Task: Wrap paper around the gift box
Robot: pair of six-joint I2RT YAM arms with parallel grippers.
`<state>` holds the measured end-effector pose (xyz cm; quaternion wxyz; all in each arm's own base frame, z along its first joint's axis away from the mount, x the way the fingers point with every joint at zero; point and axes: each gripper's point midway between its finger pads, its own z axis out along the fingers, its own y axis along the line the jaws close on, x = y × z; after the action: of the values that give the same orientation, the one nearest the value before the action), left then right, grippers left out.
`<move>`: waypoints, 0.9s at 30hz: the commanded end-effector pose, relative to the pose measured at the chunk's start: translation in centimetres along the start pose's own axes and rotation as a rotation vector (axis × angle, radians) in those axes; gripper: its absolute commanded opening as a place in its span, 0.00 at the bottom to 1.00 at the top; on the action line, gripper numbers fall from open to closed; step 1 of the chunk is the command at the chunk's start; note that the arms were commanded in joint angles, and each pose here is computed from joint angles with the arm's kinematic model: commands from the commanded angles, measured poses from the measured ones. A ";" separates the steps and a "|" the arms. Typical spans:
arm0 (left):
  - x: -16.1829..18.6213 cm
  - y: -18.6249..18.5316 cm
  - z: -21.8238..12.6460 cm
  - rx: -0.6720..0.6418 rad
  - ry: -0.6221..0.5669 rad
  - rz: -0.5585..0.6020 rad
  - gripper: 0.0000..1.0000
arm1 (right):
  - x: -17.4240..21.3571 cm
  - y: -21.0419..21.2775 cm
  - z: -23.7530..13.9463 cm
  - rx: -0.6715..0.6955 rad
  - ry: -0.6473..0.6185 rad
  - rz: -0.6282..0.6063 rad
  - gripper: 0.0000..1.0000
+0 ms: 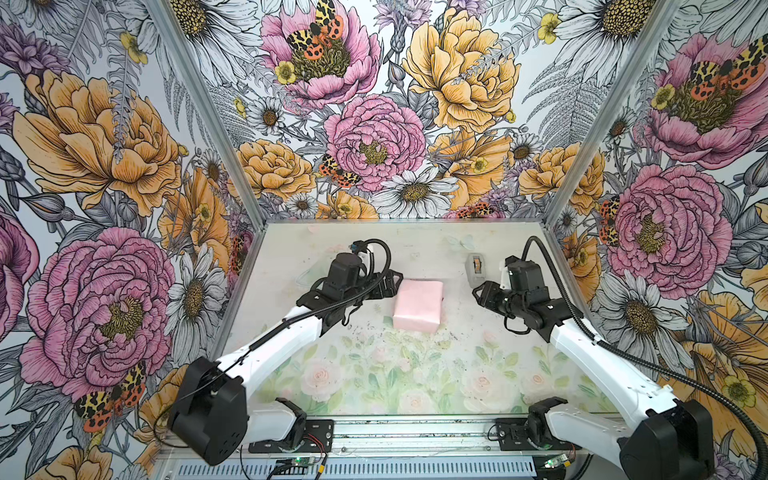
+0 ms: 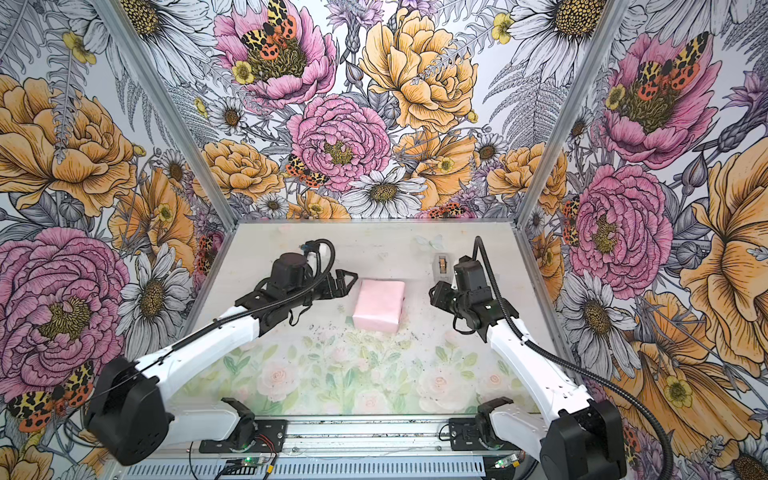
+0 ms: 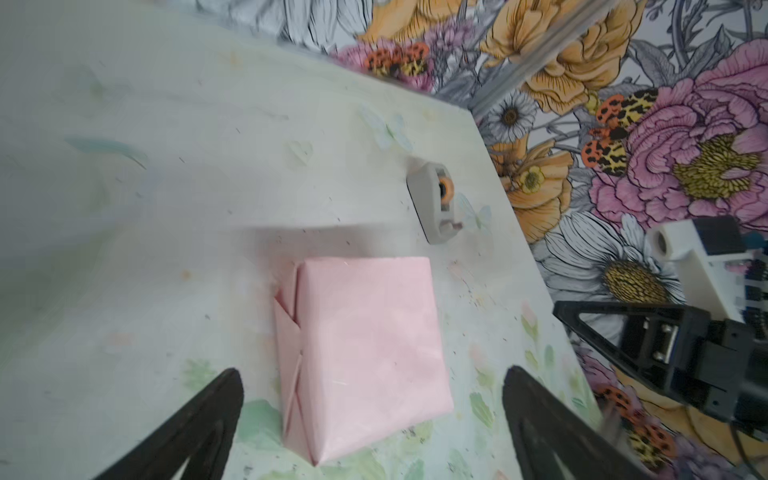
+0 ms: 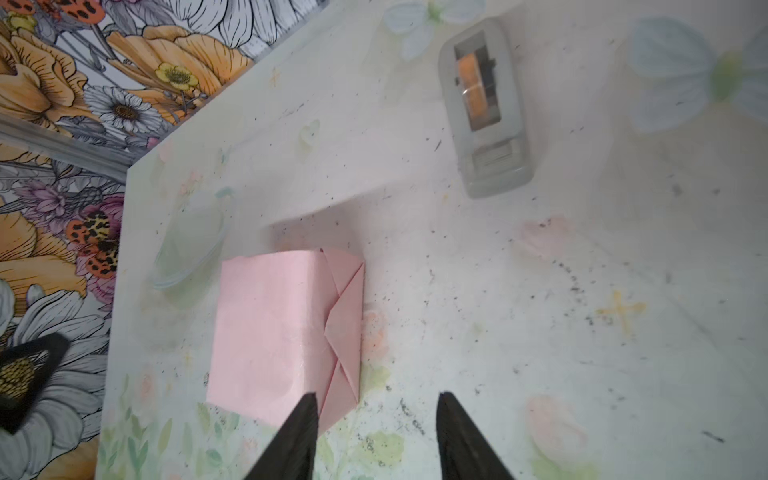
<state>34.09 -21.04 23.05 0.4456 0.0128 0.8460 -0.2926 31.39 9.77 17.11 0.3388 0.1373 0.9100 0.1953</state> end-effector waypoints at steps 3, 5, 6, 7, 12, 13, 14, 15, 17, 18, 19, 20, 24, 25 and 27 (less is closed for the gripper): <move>-3.8 9.6 -5.9 -0.501 -0.295 0.199 0.99 | -4.5 -5.6 -1.2 0.288 -0.259 -0.135 0.99; -4.0 11.8 -7.5 -0.602 -0.358 0.247 0.99 | -5.1 -7.3 -1.1 0.364 -0.308 -0.193 0.99; -3.8 13.4 -8.3 -0.658 -0.382 0.251 0.99 | -5.4 -8.1 -1.0 0.397 -0.337 -0.214 0.99; -3.8 14.4 -8.7 -0.685 -0.408 0.259 0.99 | -5.7 -8.6 -0.9 0.416 -0.359 -0.242 1.00; -1.4 21.3 -10.4 -0.794 -0.494 0.245 0.99 | -6.0 -11.1 -0.3 0.466 -0.502 -0.336 0.99; -0.8 22.5 -10.6 -0.794 -0.515 0.233 0.99 | -5.8 -11.8 -0.2 0.481 -0.524 -0.345 0.99; -0.7 23.1 -10.7 -0.781 -0.542 0.205 0.99 | -5.6 -12.5 0.0 0.498 -0.539 -0.358 0.99; -0.7 23.4 -10.5 -0.751 -0.546 0.180 0.99 | -5.4 -13.4 0.2 0.520 -0.565 -0.345 1.00; -0.6 23.8 -9.4 -0.725 -0.495 0.223 0.99 | -5.5 -14.8 0.8 0.550 -0.547 -0.328 1.00; -0.8 24.4 -9.0 -0.747 -0.491 0.233 0.99 | -6.1 -14.7 1.1 0.539 -0.545 -0.340 0.99; -1.1 24.6 -8.5 -0.750 -0.470 0.242 0.99 | -6.3 -14.6 1.4 0.522 -0.551 -0.346 1.00; -1.4 24.3 -7.4 -0.717 -0.445 0.280 0.99 | -6.6 -14.5 1.8 0.499 -0.561 -0.358 0.99; -2.7 24.3 -4.0 -0.665 -0.406 0.324 0.99 | -8.1 -12.7 3.3 0.406 -0.604 -0.438 1.00; -2.4 24.0 -2.6 -0.601 -0.400 0.347 0.99 | -8.3 -12.6 3.7 0.388 -0.605 -0.427 0.99; -1.5 25.6 -2.3 -0.518 -0.418 0.285 0.99 | -8.7 -11.9 4.5 0.323 -0.605 -0.416 0.99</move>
<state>39.65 2.29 12.37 0.6027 -0.0699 0.7921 0.0665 36.54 -4.30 9.57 0.5253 0.0749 0.8397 -0.1152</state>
